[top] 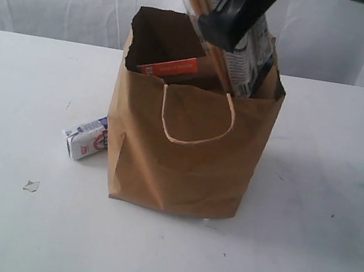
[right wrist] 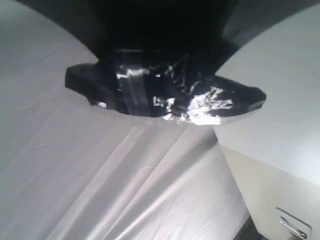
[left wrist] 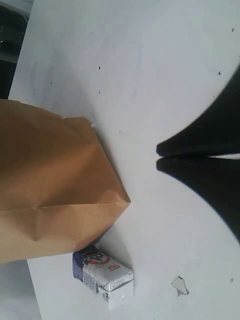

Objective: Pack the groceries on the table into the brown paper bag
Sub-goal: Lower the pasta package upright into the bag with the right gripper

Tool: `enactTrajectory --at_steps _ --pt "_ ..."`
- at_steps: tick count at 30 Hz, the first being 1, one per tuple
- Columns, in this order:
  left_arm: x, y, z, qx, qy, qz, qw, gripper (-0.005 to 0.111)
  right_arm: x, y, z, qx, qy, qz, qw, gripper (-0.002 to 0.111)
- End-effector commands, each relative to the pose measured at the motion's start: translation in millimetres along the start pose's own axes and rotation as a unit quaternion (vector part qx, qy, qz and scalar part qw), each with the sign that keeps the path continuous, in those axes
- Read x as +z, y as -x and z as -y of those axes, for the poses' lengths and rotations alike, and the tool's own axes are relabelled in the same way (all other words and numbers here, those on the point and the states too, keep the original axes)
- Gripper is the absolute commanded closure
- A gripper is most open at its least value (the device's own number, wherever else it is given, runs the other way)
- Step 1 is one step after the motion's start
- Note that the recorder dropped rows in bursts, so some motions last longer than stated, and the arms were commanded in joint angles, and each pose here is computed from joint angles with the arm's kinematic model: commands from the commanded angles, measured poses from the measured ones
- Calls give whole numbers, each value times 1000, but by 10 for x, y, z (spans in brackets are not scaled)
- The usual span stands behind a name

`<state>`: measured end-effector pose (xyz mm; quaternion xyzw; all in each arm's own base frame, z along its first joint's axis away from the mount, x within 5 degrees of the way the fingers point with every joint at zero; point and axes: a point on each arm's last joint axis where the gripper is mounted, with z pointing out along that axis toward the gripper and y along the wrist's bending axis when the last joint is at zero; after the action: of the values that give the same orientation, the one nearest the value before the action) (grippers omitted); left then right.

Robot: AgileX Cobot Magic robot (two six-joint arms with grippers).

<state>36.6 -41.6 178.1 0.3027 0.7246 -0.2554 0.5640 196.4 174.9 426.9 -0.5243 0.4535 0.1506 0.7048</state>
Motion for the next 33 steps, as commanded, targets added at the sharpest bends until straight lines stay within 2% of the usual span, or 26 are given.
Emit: enactTrajectory --at_steps 1,8,13,23,33 --pt "-1 -5 4 -2 -3 2 1000 107 -1 70 -7 -5 17 12 1000 108" --pt "-1 -5 4 -2 -3 2 1000 107 38 16 -14 13 29 14 999 108" --pt "-1 -5 4 -2 -3 2 1000 107 -20 -57 126 47 -1 11 999 108" --pt "-1 -5 4 -2 -3 2 1000 107 -119 -176 319 97 -18 33 995 108" --pt "-1 -5 4 -2 -3 2 1000 107 -27 -510 417 172 12 63 983 108"
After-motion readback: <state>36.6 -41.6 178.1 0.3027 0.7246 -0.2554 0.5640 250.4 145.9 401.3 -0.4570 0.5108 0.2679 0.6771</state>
